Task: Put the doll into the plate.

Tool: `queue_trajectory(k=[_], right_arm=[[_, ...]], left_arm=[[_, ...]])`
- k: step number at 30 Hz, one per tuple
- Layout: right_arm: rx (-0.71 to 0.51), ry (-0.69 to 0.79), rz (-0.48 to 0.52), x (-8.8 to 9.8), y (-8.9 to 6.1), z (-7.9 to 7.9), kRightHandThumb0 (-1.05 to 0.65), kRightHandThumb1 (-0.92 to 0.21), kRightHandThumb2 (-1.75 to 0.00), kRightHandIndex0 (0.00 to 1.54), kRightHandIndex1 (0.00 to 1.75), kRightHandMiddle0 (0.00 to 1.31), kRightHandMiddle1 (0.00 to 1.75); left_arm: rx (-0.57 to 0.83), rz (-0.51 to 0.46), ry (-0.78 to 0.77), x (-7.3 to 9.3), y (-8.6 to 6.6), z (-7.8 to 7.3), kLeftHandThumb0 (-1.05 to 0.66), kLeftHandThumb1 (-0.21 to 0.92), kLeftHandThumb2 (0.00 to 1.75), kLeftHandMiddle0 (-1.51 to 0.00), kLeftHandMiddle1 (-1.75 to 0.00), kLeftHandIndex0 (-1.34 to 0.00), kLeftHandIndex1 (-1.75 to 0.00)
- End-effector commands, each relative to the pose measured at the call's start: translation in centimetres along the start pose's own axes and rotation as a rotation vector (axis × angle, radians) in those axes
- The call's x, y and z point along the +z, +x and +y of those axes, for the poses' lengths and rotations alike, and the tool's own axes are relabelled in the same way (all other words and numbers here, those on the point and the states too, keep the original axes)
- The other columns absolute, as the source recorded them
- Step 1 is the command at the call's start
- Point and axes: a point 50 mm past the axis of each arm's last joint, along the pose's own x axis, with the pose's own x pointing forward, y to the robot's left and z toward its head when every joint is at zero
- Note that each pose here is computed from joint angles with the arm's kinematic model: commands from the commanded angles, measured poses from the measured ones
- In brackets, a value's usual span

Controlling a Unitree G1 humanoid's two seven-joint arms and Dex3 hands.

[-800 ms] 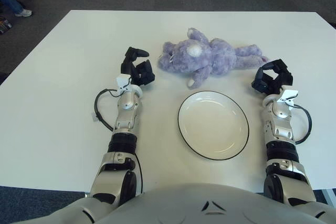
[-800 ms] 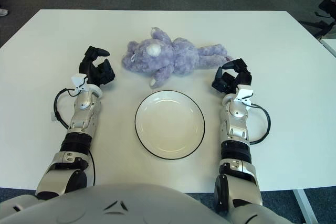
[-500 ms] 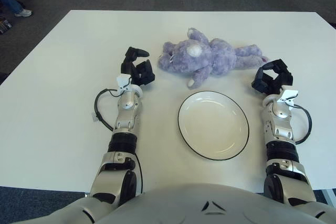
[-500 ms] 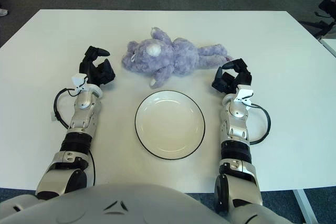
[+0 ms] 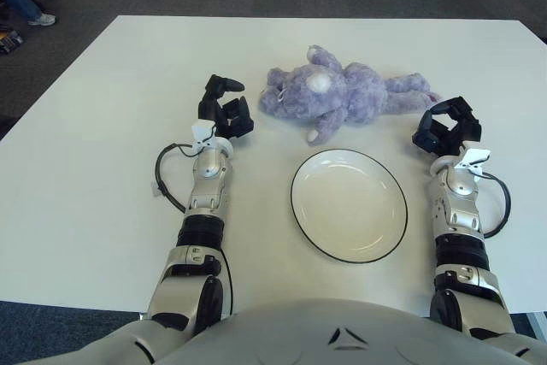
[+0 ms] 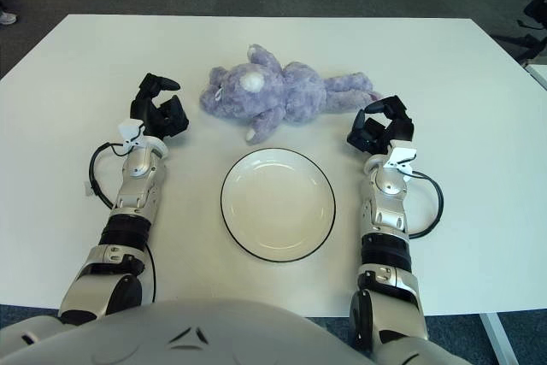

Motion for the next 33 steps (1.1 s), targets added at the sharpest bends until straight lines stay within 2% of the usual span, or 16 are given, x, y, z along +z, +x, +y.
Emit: queue_trajectory(k=[1, 6, 11, 20, 28, 33], right_arm=[[-0.034, -0.017, -0.046, 1.3, 0.3, -0.7, -0.48, -0.33, -1.30, 1.17, 1.75, 0.60, 1.75], [-0.038, -0.094, -0.115, 3.2, 0.3, -0.9, -0.47, -0.35, -1.27, 1.13, 1.75, 0.59, 1.75], [0.006, -0.241, -0.205, 4.9, -0.1, -0.8, -0.46, -0.39, -1.22, 1.07, 1.75, 0.55, 1.75], [0.099, -0.364, -0.253, 6.0, -0.3, -0.5, -0.44, -0.46, -1.13, 0.96, 1.75, 0.50, 1.75], [0.151, -0.399, -0.270, 6.9, -0.1, -0.6, -0.42, -0.50, -1.08, 0.95, 1.75, 0.47, 1.75], [0.159, -0.461, -0.298, 7.3, 0.1, -0.6, -0.41, -0.56, -1.01, 0.74, 1.75, 0.42, 1.75]], left_arm=[[0.031, 0.108, 0.029, -2.7, -2.2, 1.1, -0.43, 0.46, 1.14, -1.16, -1.75, -0.50, -1.75], [0.031, 0.108, 0.030, -2.7, -2.2, 1.0, -0.43, 0.47, 1.13, -1.16, -1.75, -0.49, -1.75], [0.032, 0.114, 0.029, -2.8, -2.2, 1.0, -0.43, 0.47, 1.12, -1.16, -1.75, -0.49, -1.75], [0.032, 0.120, 0.031, -2.8, -2.2, 0.9, -0.43, 0.48, 1.12, -1.15, -1.75, -0.48, -1.75], [0.033, 0.122, 0.030, -2.7, -2.2, 0.9, -0.43, 0.47, 1.12, -1.15, -1.75, -0.49, -1.75], [0.032, 0.122, 0.029, -2.7, -2.3, 0.9, -0.43, 0.47, 1.12, -1.14, -1.75, -0.49, -1.75]])
